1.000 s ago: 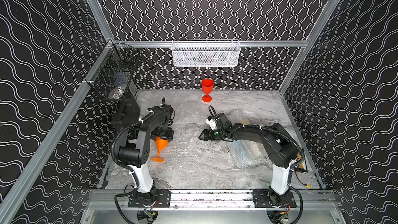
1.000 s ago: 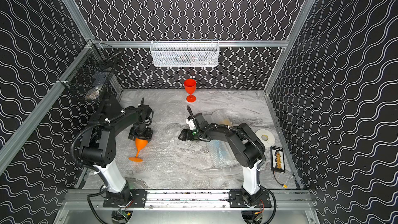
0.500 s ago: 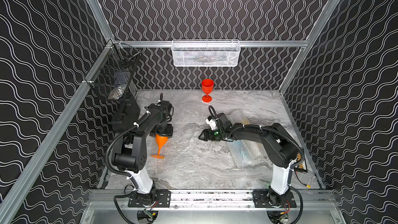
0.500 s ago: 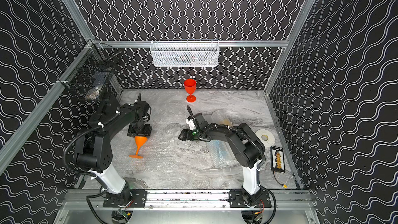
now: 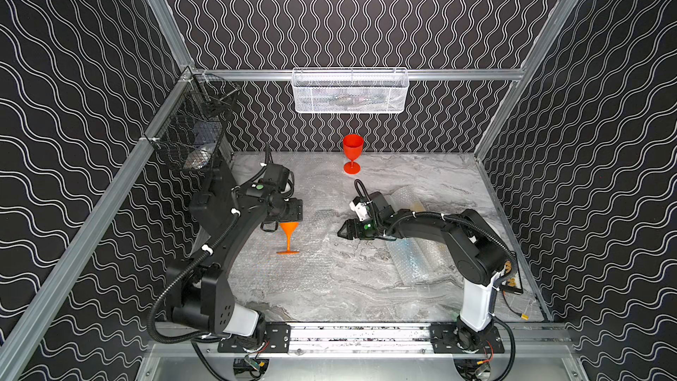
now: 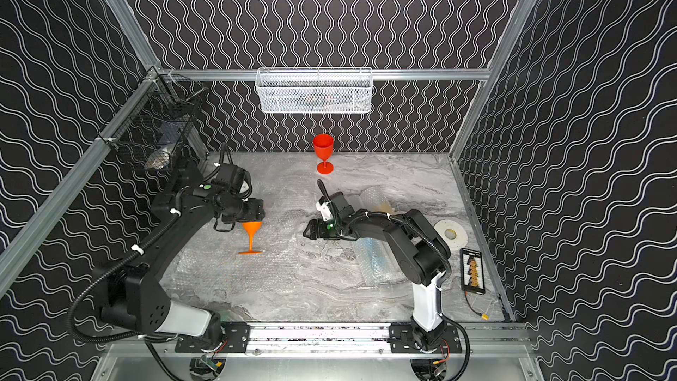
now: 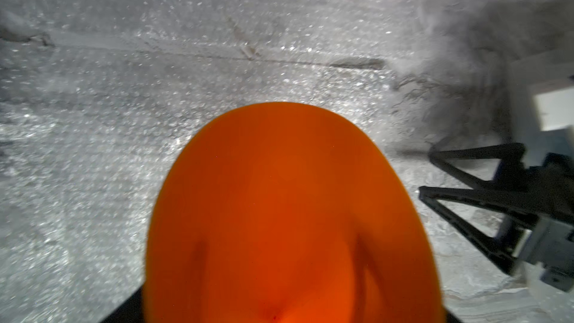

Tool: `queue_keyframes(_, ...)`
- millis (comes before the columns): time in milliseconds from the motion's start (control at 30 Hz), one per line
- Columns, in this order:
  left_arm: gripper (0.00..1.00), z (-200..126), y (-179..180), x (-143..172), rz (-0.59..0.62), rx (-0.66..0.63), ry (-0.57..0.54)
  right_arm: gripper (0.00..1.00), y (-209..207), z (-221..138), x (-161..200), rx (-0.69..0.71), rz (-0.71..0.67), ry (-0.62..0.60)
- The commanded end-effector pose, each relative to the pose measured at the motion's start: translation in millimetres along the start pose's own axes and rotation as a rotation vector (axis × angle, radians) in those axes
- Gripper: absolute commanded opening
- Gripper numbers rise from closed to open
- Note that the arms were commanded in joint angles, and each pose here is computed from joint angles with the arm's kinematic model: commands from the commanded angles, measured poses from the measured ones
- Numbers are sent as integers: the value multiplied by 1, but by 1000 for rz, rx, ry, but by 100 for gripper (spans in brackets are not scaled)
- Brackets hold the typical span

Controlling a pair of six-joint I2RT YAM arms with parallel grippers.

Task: Unpack wine glasses from bubble wrap
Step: Pick up the wine glass from the bubble wrap.

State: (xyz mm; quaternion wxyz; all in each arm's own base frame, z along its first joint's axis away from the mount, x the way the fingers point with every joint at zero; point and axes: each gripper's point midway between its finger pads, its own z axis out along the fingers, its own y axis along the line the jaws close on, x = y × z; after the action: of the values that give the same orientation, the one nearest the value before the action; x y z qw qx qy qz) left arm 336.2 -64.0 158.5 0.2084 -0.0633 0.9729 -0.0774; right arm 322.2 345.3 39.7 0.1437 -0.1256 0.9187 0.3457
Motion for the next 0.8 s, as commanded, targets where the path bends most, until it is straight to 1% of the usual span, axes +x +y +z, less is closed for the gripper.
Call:
queue_keyframes(0, 76, -3, -35, -28, -39, 163, -147, 78, 1, -4, -1, 14, -1, -4)
queue_keyframes(133, 75, 3, -55, -30, -43, 248, -227, 77, 13, -16, -17, 12, -22, -25)
queue_keyframes(267, 74, 2, -68, -31, -38, 305, -303, 78, 24, -33, -31, -40, 6, -50)
queue_keyframes(400, 73, -4, -76, -28, 8, 330, -387, 77, 31, -49, -41, -53, 12, -74)
queue_keyframes(500, 72, -9, -86, -21, 44, 367, -449, 78, 36, -61, -47, -53, 19, -65)
queue_keyframes(633, 72, -10, -96, -11, 122, 374, -500, 77, 49, -80, -58, -68, 13, -71)
queue_keyframes(767, 72, -16, -107, -4, 186, 392, -575, 77, 63, -99, -66, -65, -2, -62)
